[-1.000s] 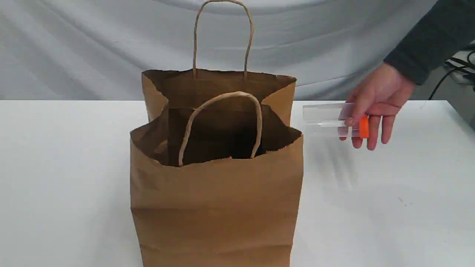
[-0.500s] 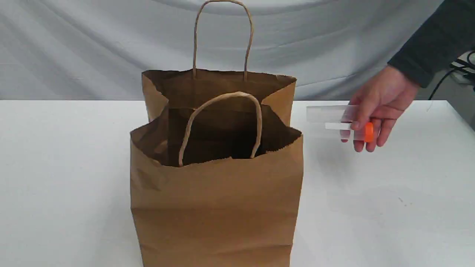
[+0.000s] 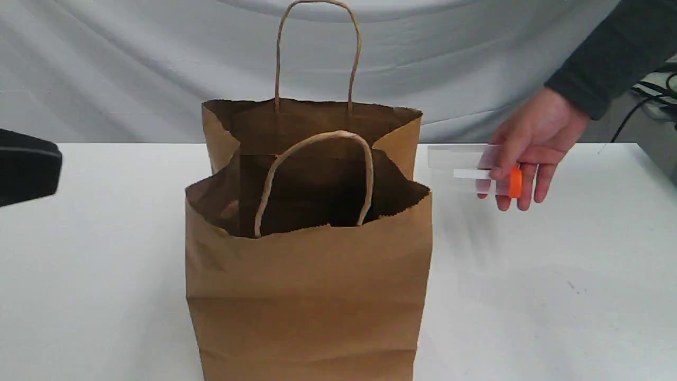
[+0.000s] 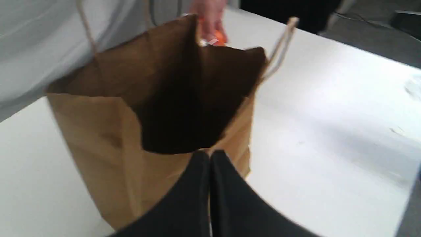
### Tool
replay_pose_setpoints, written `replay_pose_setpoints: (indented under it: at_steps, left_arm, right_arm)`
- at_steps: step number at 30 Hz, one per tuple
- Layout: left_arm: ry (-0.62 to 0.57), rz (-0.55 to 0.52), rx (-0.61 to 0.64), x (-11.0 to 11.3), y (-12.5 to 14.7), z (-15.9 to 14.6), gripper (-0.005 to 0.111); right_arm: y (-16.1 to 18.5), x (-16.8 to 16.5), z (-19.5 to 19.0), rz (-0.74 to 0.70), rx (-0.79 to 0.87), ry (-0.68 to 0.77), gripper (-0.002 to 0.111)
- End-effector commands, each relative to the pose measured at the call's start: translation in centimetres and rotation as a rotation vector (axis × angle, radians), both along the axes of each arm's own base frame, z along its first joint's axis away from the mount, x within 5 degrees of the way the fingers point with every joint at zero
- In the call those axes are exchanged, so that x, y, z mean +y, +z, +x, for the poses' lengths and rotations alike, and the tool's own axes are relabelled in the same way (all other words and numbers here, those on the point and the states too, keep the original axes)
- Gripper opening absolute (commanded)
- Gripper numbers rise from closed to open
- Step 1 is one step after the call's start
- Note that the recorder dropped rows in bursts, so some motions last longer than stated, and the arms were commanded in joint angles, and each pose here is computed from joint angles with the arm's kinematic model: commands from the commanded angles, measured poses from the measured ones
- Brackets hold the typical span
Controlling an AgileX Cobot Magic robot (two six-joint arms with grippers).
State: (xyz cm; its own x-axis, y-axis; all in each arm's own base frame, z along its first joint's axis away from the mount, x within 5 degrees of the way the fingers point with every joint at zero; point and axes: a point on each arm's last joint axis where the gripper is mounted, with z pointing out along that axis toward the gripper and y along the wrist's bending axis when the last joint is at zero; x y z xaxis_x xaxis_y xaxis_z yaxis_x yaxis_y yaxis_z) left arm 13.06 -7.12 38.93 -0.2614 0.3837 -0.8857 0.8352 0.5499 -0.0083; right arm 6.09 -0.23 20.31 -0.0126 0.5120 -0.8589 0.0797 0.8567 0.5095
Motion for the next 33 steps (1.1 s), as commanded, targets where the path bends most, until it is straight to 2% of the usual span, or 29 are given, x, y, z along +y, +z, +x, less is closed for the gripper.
replay_pose_setpoints:
  at_steps: [1,4,8,12,15,23,33]
  left_arm:
    - [-0.072,-0.007,0.036,-0.4,0.3,1.6,0.001]
    - [-0.097,-0.089,0.053,-0.9,0.4,2.7,0.007]
    - [-0.160,-0.168,0.065,-1.4,0.1,4.1,0.021]
    - [-0.211,-0.159,0.103,-2.5,-0.6,4.6,0.041]
    - [-0.217,-0.125,0.072,-3.9,-0.9,4.8,0.053]
    - [-0.203,0.009,-0.091,-7.1,-1.6,4.9,0.054]
    - [-0.187,0.021,-0.023,-8.6,-3.6,7.0,0.054]
  right_arm:
    - [-0.1,0.0,0.0,-0.018,0.002,0.003,0.000]
    - [-0.1,0.0,0.0,-0.018,0.002,0.003,0.000]
    - [-0.1,0.0,0.0,-0.018,0.002,0.003,0.000]
    - [-0.1,0.0,0.0,-0.018,0.002,0.003,0.000]
    - [-0.1,0.0,0.0,-0.018,0.002,0.003,0.000]
    - [-0.1,0.0,0.0,-0.018,0.002,0.003,0.000]
    - [-0.1,0.0,0.0,-0.018,0.002,0.003,0.000]
